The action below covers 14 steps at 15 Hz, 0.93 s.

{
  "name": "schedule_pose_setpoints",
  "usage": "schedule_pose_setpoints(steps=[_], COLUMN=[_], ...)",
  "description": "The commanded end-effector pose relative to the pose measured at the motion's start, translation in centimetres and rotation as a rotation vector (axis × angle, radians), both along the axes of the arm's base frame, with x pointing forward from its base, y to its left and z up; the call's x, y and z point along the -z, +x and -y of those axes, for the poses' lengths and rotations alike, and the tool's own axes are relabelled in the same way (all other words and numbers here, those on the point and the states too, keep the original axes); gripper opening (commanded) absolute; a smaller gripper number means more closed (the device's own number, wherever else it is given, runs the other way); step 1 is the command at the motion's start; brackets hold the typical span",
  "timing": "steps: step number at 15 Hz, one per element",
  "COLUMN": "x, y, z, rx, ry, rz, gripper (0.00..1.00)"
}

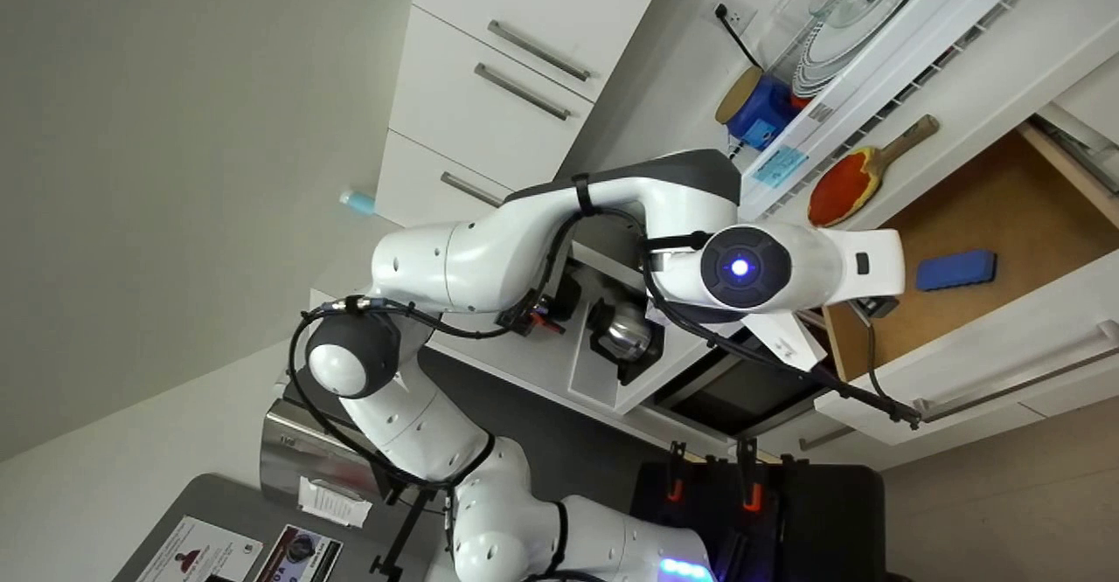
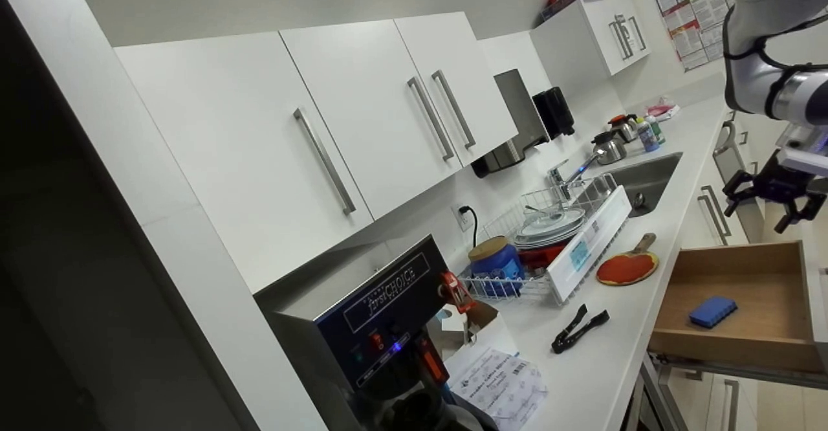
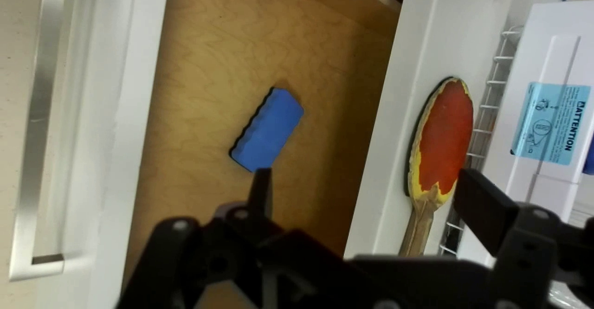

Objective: Open the top drawer, take the sponge out, put it on the counter, then close the drawer

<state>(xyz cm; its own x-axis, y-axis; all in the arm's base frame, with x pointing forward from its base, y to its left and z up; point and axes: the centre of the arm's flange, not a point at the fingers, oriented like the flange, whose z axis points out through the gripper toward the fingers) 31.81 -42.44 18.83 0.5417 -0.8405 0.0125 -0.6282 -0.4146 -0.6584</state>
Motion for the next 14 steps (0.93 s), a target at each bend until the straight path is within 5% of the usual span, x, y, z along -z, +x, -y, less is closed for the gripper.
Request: schedule_pose_setpoints(steps=[1,6,9,14], x=[-0.1,0.1,0.5,1.0], y=[-0.3,0.3,1.2,3.4], z=[0.2,-1.1,-2.2,-4.8], rx=[0.005,0.166,0.248,0.292], ry=[-0.001,0.065,0.085,0.006], rz=[-0.001,-0.002,-0.074,-0.242], gripper=[1.0,1.0,1.0,1.0])
